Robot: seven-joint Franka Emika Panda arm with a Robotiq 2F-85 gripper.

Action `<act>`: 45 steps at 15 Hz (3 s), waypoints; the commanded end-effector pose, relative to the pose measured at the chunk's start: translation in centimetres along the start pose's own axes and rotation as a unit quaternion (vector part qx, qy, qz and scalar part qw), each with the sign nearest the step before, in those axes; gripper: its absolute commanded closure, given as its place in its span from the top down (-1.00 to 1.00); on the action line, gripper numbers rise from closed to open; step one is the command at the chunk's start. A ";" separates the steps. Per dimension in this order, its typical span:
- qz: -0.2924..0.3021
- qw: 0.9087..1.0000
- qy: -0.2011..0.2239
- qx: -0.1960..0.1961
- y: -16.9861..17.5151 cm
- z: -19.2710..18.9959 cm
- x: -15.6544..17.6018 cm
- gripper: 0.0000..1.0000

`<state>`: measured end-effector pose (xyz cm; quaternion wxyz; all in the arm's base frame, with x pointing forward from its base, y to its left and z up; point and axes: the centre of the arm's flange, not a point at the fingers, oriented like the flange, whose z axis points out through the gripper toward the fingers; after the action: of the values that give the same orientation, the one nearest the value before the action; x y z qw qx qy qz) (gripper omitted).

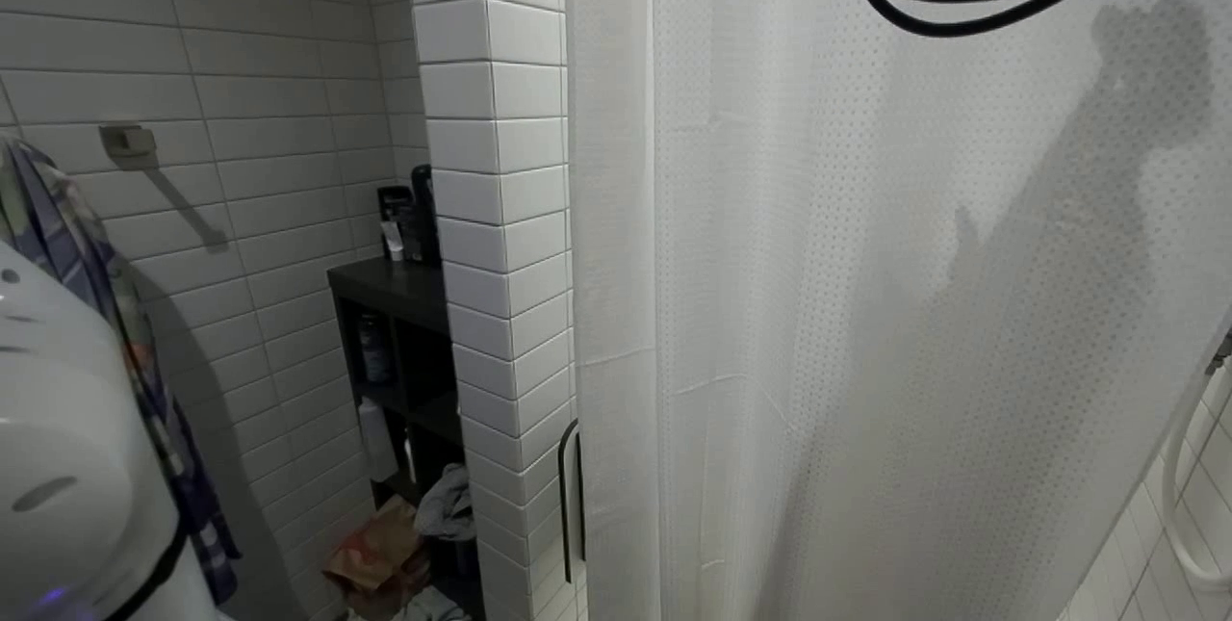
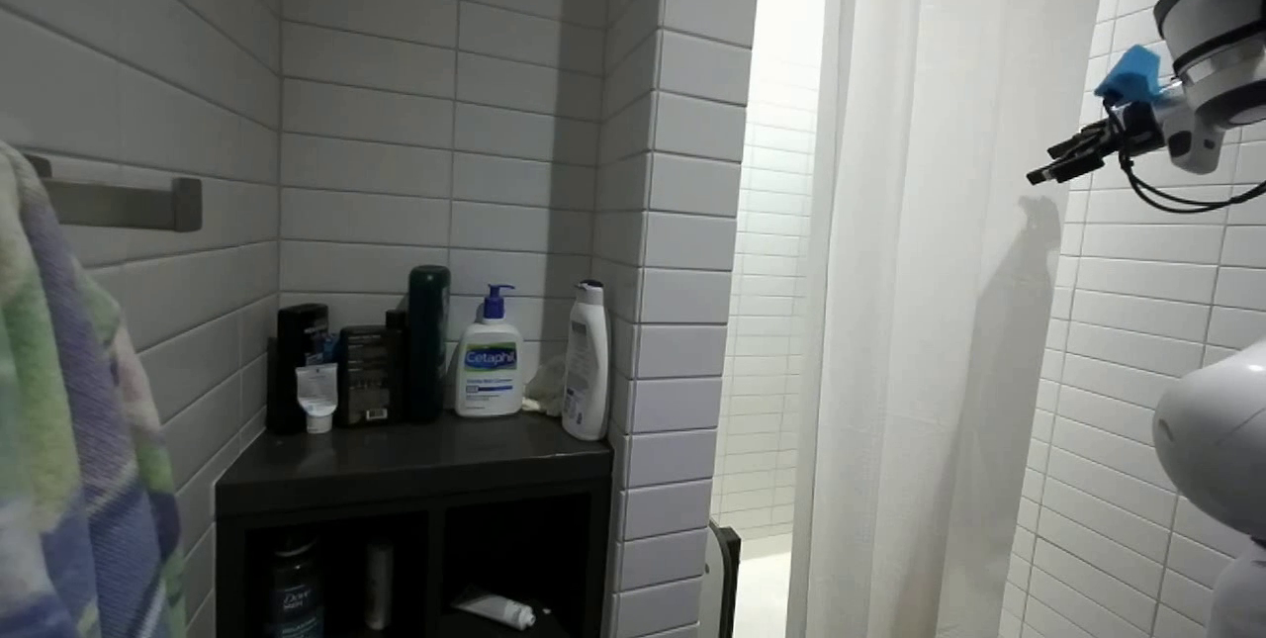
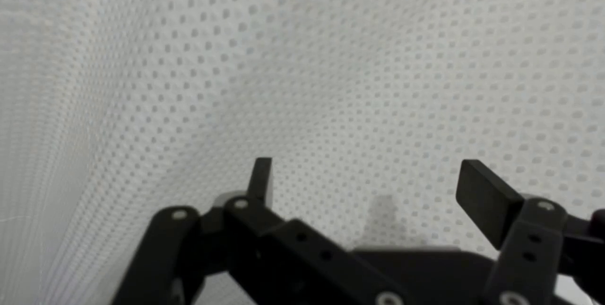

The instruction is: Draw the shower curtain to the left.

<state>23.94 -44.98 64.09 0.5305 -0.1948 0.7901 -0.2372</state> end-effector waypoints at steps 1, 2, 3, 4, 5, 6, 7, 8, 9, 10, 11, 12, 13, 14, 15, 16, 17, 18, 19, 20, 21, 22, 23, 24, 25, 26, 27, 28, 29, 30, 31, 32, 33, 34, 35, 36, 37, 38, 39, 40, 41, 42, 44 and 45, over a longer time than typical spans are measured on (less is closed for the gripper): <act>0.040 0.999 -0.013 -0.007 -1.9 3.1 0.7 1.00; 0.052 0.998 -0.016 -0.008 -2.1 3.6 1.0 1.00; 0.065 0.998 -0.018 -0.007 -2.3 4.0 1.3 1.00; 0.075 0.997 -0.018 -0.007 -2.4 4.3 1.7 1.00; 0.086 0.996 -0.017 -0.006 -2.6 4.5 2.1 1.00; 0.097 0.995 -0.014 -0.003 -2.8 4.5 2.5 1.00; 0.106 0.994 -0.010 0.002 -3.0 4.4 2.8 1.00; 0.115 0.993 -0.006 0.006 -3.2 4.3 3.1 1.00; 0.125 0.992 -0.002 0.012 -3.3 4.2 3.2 1.00; 0.134 0.991 -0.001 0.017 -3.4 4.1 3.3 1.00; 0.143 0.989 0.000 0.021 -3.6 4.1 3.4 1.00; 0.152 0.988 0.000 0.024 -4.1 4.3 3.2 1.00; 0.161 0.987 -0.001 0.025 -4.4 4.2 3.2 1.00; 0.170 0.985 -0.001 0.028 -4.6 4.3 3.0 1.00; 0.178 0.984 -0.003 0.030 -4.9 4.5 2.9 1.00; 0.186 0.982 -0.005 0.032 -5.1 4.6 2.7 1.00; 0.193 0.981 -0.007 0.034 -5.4 4.8 2.5 1.00; 0.200 0.979 -0.010 0.036 -5.5 4.9 2.4 1.00; 0.206 0.978 -0.012 0.038 -5.7 5.0 2.3 1.00; 0.213 0.976 -0.014 0.039 -5.8 5.1 2.2 1.00; 0.218 0.975 -0.016 0.041 -5.9 5.2 2.1 1.00; 0.224 0.974 -0.017 0.041 -6.0 5.3 2.1 1.00; 0.229 0.972 -0.018 0.042 -6.1 5.4 2.0 1.00; 0.234 0.971 -0.020 0.043 -6.2 5.4 2.0 1.00; 0.240 0.970 -0.021 0.043 -6.3 5.5 2.0 1.00; 0.246 0.968 -0.022 0.044 -6.4 5.5 1.9 1.00; 0.254 0.966 -0.023 0.045 -6.4 5.5 1.9 1.00; 0.262 0.964 -0.024 0.046 -6.5 5.5 1.9 1.00; 0.269 0.962 -0.023 0.047 -6.6 5.6 1.9 1.00; 0.277 0.959 -0.022 0.048 -6.6 5.6 1.9 1.00; 0.285 0.957 -0.020 0.050 -6.7 5.6 1.9 1.00; 0.293 0.954 -0.017 0.053 -6.7 5.6 1.9 1.00; 0.302 0.951 -0.016 0.056 -6.8 5.7 1.9 1.00; 0.311 0.949 -0.012 0.059 -6.9 5.7 1.9 1.00; 0.319 0.946 -0.008 0.063 -7.0 5.7 2.0 1.00; 0.329 0.942 -0.003 0.070 -7.1 5.8 2.0 1.00; 0.337 0.937 0.013 0.089 -7.3 5.9 2.2 1.00; 0.343 0.933 0.020 0.101 -7.5 6.0 2.3 1.00; 0.349 0.930 0.024 0.112 -7.7 6.1 2.4 1.00; 0.354 0.927 0.028 0.121 -7.7 6.2 2.5 1.00; 0.357 0.924 0.032 0.130 -7.8 6.2 2.6 1.00; 0.360 0.922 0.036 0.138 -7.9 6.3 2.7 1.00; 0.362 0.918 0.045 0.156 -8.0 6.5 2.8 1.00; 0.364 0.916 0.049 0.162 -8.1 6.6 2.9 1.00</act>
<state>28.79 -53.71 63.58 0.5745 0.1810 0.7848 -0.1459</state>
